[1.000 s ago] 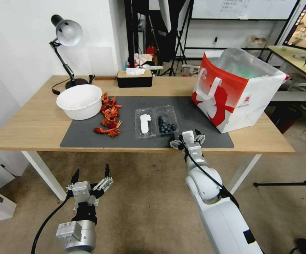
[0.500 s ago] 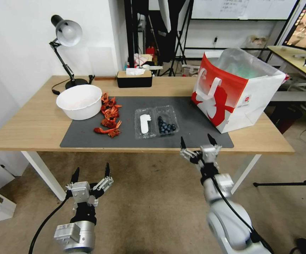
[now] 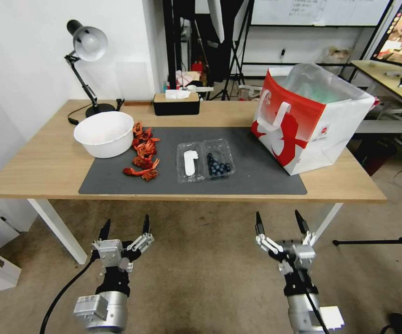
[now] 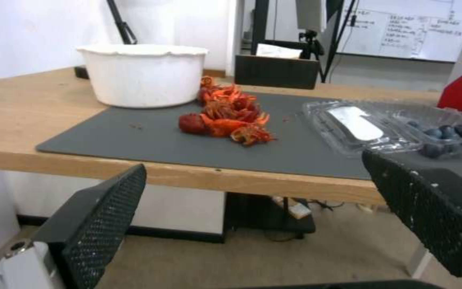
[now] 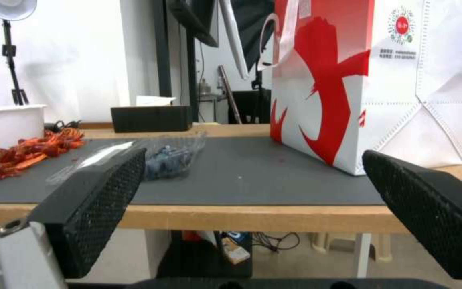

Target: Close the takeout container lid, then place the container into the takeout bag.

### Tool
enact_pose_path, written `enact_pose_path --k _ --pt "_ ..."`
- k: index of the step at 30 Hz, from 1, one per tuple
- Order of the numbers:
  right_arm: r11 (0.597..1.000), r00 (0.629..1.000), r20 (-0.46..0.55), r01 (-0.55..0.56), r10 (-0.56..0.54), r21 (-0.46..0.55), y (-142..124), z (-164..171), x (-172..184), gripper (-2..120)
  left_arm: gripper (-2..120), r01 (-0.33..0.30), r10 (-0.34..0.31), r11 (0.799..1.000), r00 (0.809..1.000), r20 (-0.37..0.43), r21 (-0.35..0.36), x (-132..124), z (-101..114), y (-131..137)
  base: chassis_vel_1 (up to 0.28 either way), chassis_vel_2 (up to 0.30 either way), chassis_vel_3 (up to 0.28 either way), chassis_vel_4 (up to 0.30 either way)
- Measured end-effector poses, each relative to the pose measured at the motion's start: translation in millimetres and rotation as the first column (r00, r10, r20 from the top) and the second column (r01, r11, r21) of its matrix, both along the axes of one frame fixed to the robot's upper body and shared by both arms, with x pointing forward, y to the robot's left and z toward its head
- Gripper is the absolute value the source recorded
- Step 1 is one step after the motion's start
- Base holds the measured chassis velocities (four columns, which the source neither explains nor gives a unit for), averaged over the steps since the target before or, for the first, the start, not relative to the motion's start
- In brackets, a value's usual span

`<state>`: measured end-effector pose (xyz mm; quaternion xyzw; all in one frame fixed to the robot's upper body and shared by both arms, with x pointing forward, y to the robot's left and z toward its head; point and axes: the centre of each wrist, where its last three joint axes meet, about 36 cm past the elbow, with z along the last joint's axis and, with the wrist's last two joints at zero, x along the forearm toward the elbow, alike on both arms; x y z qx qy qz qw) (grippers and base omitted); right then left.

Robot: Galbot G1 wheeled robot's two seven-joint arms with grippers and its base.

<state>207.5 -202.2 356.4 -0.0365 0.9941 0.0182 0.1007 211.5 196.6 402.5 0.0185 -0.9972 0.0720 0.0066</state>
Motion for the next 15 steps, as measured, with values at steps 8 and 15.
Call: enact_pose_path --k 8,15 --pt "1.0 1.0 -0.006 -0.01 0.01 0.0 4.3 2.8 -6.5 100 100 0.043 -0.05 0.989 0.998 -0.044 -0.144 3.6 8.8 -5.1 0.0 0.0 0.0 0.0" --pt "0.999 1.0 -0.011 -0.024 0.024 -0.025 7.4 4.5 -3.7 100 100 0.12 -0.161 0.885 0.986 -0.054 -0.45 16.8 50.9 -18.8 0.0 0.0 0.0 0.0"
